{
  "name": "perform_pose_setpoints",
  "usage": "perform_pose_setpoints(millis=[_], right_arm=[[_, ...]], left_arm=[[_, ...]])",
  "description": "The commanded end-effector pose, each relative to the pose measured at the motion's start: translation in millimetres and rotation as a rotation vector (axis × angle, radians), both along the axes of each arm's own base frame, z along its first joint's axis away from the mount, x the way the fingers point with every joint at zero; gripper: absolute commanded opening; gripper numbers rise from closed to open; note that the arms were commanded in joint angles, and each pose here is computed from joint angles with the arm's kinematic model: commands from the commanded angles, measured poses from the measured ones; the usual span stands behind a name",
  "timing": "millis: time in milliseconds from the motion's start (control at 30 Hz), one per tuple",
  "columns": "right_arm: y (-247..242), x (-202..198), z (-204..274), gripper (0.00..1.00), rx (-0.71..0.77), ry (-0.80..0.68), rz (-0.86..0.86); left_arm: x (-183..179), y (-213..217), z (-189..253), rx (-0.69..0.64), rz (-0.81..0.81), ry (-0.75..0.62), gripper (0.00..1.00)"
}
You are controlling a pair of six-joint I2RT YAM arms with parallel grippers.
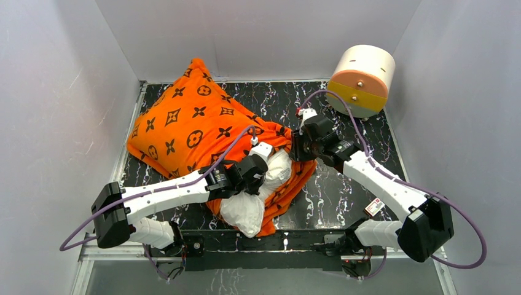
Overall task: Remove the pillowcase from the pillow
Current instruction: Remove the pillow from the pillowcase.
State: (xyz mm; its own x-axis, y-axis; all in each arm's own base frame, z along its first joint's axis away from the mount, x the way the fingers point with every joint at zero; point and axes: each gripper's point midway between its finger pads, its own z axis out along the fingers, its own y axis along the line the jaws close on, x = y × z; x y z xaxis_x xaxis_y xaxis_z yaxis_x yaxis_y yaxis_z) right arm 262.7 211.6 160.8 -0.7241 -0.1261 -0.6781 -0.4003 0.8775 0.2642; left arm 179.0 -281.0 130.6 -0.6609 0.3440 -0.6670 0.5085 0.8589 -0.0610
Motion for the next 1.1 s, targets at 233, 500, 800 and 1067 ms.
perform_pose_setpoints(millis=[233, 500, 800, 1067], right_arm=[[-129.1, 47.3, 47.8, 0.0, -0.379, -0.312, -0.709], [-164.4, 48.5, -29.8, 0.0, -0.315, -0.059, -0.793], [-174.7, 30.2, -64.0, 0.0, -0.199, 0.069, -0.873], [-90.7, 5.9, -75.4, 0.0, 0.328, 0.258, -0.439]], left_arm=[[-28.3, 79.1, -32.5, 0.297, 0.064, 0.111, 0.0], [-32.2, 101.2, -29.2, 0.299, 0.139, 0.095, 0.0], [-31.0, 116.8, -20.9, 0.289, 0.221, 0.064, 0.0], [-19.2, 85.5, 6.1, 0.167, 0.124, 0.001, 0.0]])
